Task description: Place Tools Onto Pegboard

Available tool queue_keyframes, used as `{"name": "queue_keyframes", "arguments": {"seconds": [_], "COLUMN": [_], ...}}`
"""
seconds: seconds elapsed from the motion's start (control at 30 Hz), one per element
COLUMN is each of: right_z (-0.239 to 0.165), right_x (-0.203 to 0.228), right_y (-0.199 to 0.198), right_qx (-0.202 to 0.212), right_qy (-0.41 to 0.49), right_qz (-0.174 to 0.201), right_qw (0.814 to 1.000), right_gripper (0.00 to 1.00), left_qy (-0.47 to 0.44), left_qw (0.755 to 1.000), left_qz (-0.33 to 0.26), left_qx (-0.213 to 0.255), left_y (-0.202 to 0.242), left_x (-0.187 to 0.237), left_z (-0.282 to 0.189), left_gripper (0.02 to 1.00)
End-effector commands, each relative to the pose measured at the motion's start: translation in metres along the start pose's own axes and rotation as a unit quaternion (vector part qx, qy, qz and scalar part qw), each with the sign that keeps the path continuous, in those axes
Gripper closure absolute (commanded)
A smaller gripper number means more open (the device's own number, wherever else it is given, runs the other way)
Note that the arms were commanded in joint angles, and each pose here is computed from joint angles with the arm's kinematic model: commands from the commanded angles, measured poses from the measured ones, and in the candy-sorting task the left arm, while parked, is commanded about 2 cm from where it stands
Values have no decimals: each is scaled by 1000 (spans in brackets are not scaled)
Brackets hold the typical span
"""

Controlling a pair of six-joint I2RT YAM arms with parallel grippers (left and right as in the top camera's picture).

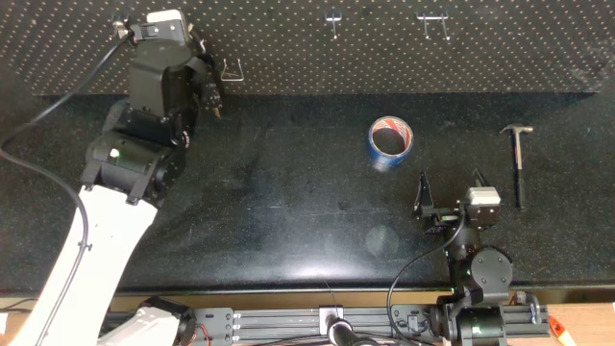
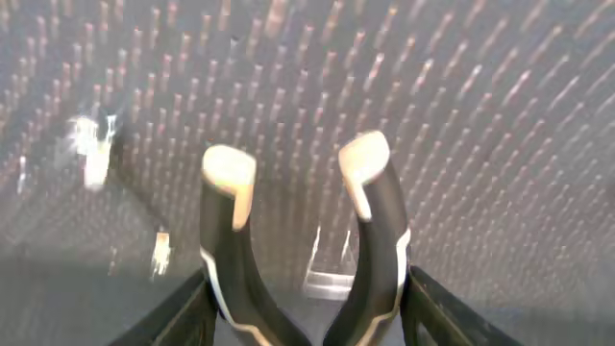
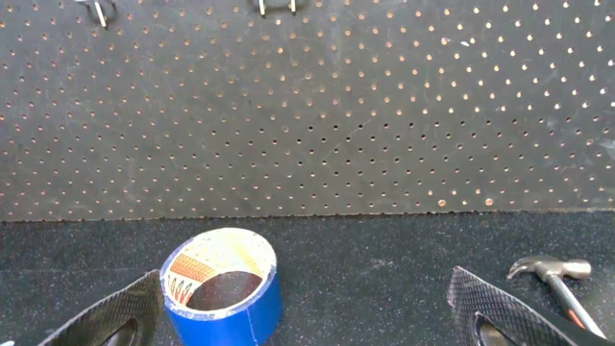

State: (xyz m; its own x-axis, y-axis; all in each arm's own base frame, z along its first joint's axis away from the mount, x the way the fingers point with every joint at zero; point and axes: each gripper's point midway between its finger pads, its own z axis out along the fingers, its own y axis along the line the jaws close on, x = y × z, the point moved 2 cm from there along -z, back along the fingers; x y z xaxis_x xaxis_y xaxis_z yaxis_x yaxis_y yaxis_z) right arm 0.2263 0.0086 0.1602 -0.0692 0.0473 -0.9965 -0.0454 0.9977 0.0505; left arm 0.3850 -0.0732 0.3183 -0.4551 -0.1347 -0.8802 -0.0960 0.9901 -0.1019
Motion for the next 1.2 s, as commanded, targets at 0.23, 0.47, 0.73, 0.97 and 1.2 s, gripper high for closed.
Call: {"name": "queue_keyframes", "arguments": {"seconds": [0.23, 0.47, 0.73, 0.97, 1.2], "right_z": [0, 0, 0, 0, 0], "right_x": [1, 1, 1, 1, 1], "right_y": [2, 2, 2, 2, 2], "right_qx": [-7, -7, -7, -7, -7], "right_qy": [0, 0, 0, 0, 0], "right_qz": [-7, -7, -7, -7, -7], "right_qw": [1000, 1000, 1000, 1000, 1000], "right_gripper": [38, 38, 38, 38, 38], "left_qy": [-170, -232, -224, -238, -234], "left_qw": [981, 969, 973, 970, 971], "left_qz": [5, -4, -7, -12, -11], "left_qx": [89, 81, 57, 52, 53], "left_y": [-16, -5, 6, 11, 9], "left_x": [-4, 8, 21, 20, 28], "left_z": [5, 30, 64, 75, 88], "left_gripper": [989, 989, 989, 989, 989]}}
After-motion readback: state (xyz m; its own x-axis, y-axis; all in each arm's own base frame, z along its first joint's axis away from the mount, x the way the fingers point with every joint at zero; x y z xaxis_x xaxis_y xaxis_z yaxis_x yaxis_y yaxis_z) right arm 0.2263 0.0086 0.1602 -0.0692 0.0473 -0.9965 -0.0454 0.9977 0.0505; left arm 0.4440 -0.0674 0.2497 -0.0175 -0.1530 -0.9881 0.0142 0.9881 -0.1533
